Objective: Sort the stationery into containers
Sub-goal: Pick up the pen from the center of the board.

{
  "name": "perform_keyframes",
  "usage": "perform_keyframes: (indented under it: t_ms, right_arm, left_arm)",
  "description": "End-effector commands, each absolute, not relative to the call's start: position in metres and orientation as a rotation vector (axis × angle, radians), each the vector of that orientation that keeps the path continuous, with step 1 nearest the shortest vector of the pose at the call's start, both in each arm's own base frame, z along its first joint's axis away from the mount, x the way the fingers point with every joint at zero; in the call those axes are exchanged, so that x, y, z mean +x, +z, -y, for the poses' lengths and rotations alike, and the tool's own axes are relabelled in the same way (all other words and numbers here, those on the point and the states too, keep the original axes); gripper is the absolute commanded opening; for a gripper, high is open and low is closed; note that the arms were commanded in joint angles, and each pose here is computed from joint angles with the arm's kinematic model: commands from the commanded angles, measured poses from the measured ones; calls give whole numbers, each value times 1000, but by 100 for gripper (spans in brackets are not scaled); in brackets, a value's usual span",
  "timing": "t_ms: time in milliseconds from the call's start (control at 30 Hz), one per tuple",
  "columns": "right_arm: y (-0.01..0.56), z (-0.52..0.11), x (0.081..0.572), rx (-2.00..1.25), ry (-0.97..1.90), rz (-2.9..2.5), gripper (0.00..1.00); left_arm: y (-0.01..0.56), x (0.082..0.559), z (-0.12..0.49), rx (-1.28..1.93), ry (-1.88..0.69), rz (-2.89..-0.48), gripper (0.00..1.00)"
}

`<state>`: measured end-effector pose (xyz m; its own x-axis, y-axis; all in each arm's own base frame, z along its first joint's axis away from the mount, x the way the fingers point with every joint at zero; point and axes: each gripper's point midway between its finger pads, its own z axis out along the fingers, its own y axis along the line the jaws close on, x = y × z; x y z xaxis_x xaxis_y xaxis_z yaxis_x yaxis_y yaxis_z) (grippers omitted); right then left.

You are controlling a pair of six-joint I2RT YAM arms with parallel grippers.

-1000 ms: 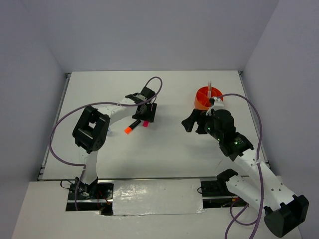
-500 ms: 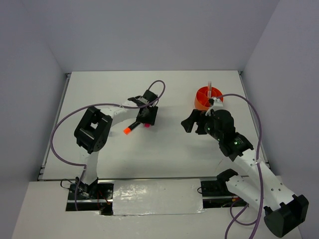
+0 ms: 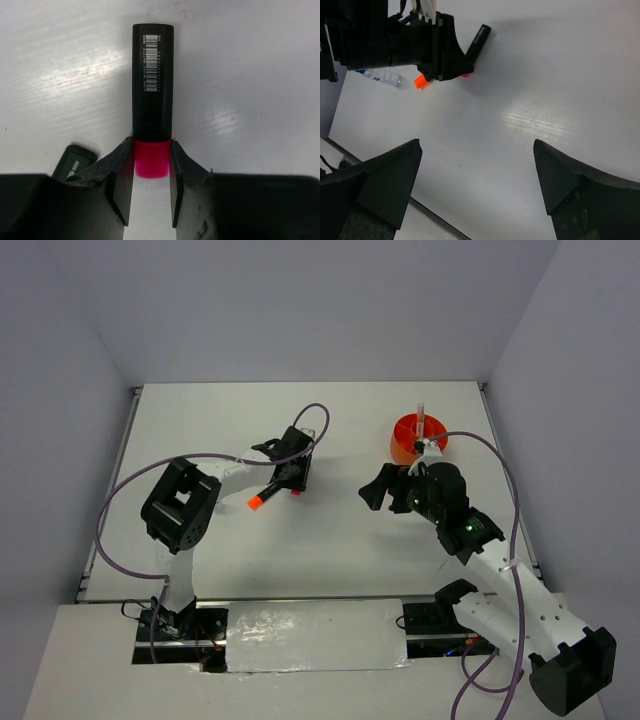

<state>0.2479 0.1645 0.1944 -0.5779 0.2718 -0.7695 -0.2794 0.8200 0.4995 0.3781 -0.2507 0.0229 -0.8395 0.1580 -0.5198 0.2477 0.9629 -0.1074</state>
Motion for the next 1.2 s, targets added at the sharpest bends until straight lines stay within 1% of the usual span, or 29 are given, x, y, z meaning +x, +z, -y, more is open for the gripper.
perform_keyframes:
  t_ms: [0,33,100,133,167,200,233,300,367,400,500,533,700,733,767,1067,1100,1133,1167]
  right_arm:
    - [205,-175,251,-25,804,-2005,100]
    - [204,-175,252,-13,810,-2007,100]
    - [206,-177,255,-1,825,-1989,100]
    - [207,-177,257,37,834,-1988,100]
    - [210,-178,260,53,846,-1969,100]
    - [213,-180,261,80,871,-1955,100]
    - [220,-181,265,90,888,-1925,99]
    - [226,-183,270,140,915,-1905,98]
    - [233,-179,277,225,915,-1872,97]
    - [233,-179,277,243,927,-1873,96]
    - [237,-174,282,334,944,-1825,94]
    - [239,-178,281,332,974,-1815,94]
    - [228,-200,278,292,1065,-1872,87]
    - [234,-204,277,272,1103,-1844,86]
    - [225,-209,273,265,1135,-1869,85]
    - [200,-219,268,269,1130,-1929,80]
    - [202,-221,267,256,1140,-1921,78]
    - [202,-222,267,256,1145,-1921,72]
    - [203,-225,267,248,1155,-1914,69]
  left_arm:
    - [11,340,253,377,-248,-2648,0]
    - [31,340,257,384,-265,-2594,0]
    - [46,332,266,419,-285,-2525,0]
    - [70,326,276,449,-327,-2455,0]
    - [72,317,277,469,-335,-2435,0]
    - [84,317,285,488,-366,-2378,0]
    - [96,304,292,523,-407,-2335,0]
    - [121,292,307,562,-479,-2242,0]
    - [129,274,317,616,-545,-2186,0]
    - [140,275,320,612,-572,-2149,0]
    - [150,258,329,650,-627,-2092,0]
    - [154,254,334,658,-649,-2064,0]
    - [174,244,343,677,-719,-1994,0]
    - [179,243,345,681,-730,-1983,0]
    - [182,243,345,681,-734,-1977,0]
    - [209,238,355,709,-801,-1904,0]
    - [209,235,357,720,-818,-1902,0]
    - [209,235,358,720,-823,-1900,0]
    - [210,233,360,728,-831,-1895,0]
